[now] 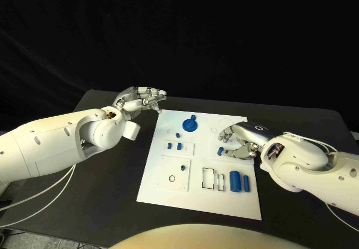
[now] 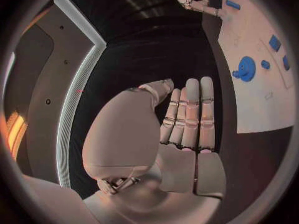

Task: Assemble the parts on the task board

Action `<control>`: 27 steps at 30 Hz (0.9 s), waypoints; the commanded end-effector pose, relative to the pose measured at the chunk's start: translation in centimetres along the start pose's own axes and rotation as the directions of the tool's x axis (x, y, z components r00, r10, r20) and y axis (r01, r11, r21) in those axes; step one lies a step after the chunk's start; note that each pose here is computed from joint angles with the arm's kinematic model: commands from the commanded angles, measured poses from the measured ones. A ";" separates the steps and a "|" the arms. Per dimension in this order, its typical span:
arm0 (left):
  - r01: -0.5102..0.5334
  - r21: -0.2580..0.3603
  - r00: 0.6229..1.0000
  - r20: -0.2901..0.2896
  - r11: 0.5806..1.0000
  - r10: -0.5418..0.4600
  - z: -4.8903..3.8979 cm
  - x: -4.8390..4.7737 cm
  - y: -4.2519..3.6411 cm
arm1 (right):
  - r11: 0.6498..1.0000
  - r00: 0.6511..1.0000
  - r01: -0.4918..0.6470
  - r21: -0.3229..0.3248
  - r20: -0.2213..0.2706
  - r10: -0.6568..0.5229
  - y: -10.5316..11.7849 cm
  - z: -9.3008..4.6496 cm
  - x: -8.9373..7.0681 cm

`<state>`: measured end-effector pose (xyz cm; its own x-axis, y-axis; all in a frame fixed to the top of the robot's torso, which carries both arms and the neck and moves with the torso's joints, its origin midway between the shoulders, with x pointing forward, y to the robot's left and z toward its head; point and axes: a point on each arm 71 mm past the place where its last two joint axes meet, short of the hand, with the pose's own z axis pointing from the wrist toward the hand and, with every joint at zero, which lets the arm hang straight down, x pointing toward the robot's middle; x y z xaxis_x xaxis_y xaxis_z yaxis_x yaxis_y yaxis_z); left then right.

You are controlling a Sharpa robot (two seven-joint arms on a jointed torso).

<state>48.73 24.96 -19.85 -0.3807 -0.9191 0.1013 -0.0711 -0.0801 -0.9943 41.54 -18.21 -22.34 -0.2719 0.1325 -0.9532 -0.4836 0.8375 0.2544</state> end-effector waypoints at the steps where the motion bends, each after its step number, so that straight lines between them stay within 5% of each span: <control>1: 0.001 0.011 1.000 -0.015 1.000 -0.001 0.03 0.16 -0.11 | 1.000 0.998 0.022 0.002 -0.052 -0.022 0.0 0.0 0.6; 27: -0.001 0.007 1.000 -0.009 1.000 0.001 -0.10 -0.04 -0.12 | 1.000 1.000 -0.019 -0.020 -0.008 0.019 0.7 0.5 1.2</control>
<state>48.70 25.24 -19.86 -0.3767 -0.9212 0.0979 -0.0703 -0.0769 -0.9946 41.36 -17.33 -23.54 -0.2999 0.1292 -0.9452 -0.4865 0.8316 0.2680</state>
